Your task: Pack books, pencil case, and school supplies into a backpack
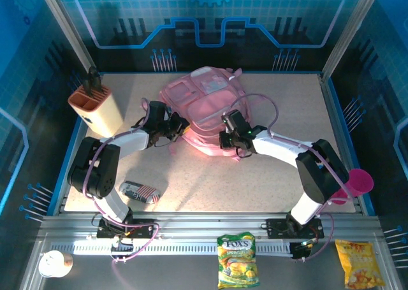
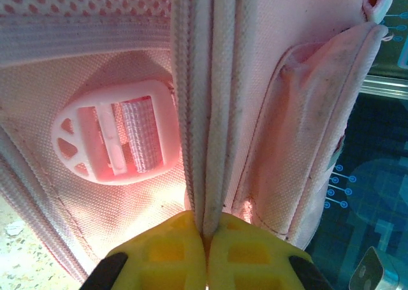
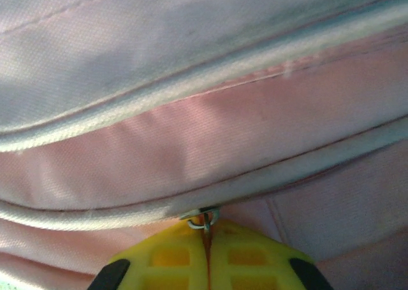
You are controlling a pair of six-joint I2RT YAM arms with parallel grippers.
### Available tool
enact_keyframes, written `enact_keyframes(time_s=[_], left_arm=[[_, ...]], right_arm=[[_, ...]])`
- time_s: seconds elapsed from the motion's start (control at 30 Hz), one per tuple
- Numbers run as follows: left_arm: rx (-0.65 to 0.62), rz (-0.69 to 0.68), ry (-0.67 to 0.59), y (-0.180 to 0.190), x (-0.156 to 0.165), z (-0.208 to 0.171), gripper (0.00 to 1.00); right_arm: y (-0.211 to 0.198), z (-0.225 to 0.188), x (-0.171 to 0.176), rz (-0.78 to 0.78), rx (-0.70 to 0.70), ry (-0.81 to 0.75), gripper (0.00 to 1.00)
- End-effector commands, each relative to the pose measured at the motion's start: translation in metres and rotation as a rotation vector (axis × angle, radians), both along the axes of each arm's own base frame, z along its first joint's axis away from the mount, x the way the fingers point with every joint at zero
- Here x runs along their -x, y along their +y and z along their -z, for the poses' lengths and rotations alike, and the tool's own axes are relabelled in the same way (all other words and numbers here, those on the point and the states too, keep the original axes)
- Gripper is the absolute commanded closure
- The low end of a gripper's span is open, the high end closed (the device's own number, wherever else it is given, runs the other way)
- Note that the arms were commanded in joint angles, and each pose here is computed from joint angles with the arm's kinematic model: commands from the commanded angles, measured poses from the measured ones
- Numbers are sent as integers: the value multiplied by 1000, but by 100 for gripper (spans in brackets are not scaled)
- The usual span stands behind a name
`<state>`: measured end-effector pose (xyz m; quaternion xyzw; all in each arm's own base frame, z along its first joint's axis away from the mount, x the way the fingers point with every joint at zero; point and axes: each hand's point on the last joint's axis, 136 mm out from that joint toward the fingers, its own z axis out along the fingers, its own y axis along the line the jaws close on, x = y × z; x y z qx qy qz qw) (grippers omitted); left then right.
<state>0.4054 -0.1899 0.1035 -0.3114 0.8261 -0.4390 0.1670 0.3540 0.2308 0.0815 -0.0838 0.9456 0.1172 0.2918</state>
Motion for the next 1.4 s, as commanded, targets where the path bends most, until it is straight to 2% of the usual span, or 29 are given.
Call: enact_keyframes(time_s=[0.0,0.17,0.3,0.4,0.5,0.53,0.63,0.73,0.87,1.03,1.13,1.37], left_arm=[[-7,1,-41,8,-10,-15,100],[-26,16,-55,9,-12,-16,100],[-14,65,-45,0,-19,-12,100],[-50,89,-55,0,-27,-13,97],[-103,91,-63,8,-36,-16,93],[-114,82,-67,12,-39,-18,91],[-139,35,-70,28,-43,-22,72],[-162,-29,-69,49,-38,-26,59],[-193,-109,-63,76,-20,-31,51],[-276,-140,-39,97,15,-37,46],[-246,-119,-31,92,32,-43,45],[-22,-109,17,55,49,-44,44]], right_arm=[[-34,-16,-18,134,65,-49,96],[-84,-23,-24,313,157,-46,100],[-69,-37,-23,271,148,-67,100],[-57,-55,-14,238,139,-119,100],[-38,-72,-4,171,57,-155,100],[-30,-77,0,145,25,-163,100],[-4,-89,9,59,-74,-165,100],[25,-94,14,-16,-154,-147,100],[63,-92,16,-95,-213,-117,100],[103,-92,16,-176,-265,-98,100],[124,-91,19,-224,-297,-80,100],[149,-84,24,-278,-320,-46,100]])
